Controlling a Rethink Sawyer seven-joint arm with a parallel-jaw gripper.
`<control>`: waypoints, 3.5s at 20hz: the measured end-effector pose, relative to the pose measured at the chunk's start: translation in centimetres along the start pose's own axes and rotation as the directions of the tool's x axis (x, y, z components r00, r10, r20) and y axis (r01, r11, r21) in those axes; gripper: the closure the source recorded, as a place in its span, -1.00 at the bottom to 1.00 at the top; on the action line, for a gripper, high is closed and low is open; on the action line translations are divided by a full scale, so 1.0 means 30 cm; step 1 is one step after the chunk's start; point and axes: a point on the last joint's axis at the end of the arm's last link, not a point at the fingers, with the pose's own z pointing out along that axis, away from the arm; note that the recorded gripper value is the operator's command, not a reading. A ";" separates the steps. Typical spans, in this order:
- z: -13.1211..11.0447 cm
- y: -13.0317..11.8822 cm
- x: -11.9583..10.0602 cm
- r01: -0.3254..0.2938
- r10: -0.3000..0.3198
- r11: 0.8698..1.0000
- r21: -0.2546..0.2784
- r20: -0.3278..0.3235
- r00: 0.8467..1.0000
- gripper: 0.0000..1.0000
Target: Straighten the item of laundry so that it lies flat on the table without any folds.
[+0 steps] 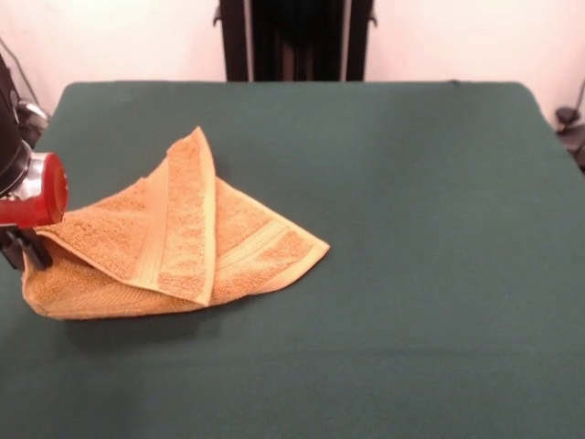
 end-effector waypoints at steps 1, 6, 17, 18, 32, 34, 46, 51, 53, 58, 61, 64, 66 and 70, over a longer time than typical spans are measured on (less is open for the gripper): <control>-0.003 0.002 0.001 0.000 0.000 1.000 -0.001 -0.004 1.000 1.00; -0.024 0.010 0.009 0.002 -0.002 1.000 -0.010 -0.024 1.000 1.00; -0.059 0.036 0.042 0.002 -0.007 0.999 -0.040 -0.114 0.993 1.00; -0.062 0.038 0.045 0.002 -0.007 0.999 -0.043 -0.122 0.993 1.00; -0.112 0.097 0.082 0.005 -0.021 0.998 -0.059 -0.262 0.965 1.00; -0.119 0.103 0.082 0.006 -0.022 0.998 -0.058 -0.268 0.963 1.00; -0.228 0.103 0.105 -0.026 0.012 0.999 -0.032 -0.367 0.930 1.00; -0.309 0.106 0.124 -0.057 0.047 0.998 -0.012 -0.432 0.901 1.00; -0.327 0.104 0.127 -0.065 0.055 0.998 -0.009 -0.440 0.896 1.00; -0.349 0.101 0.121 -0.072 0.061 0.997 -0.008 -0.430 0.901 1.00; -0.350 0.101 0.120 -0.072 0.061 0.997 -0.010 -0.428 0.902 1.00; -0.350 0.101 0.120 -0.072 0.061 0.997 -0.010 -0.428 0.902 1.00; -0.351 0.101 0.119 -0.072 0.061 0.997 -0.010 -0.427 0.902 1.00; -0.354 0.104 0.118 -0.071 0.057 0.997 -0.016 -0.424 0.904 1.00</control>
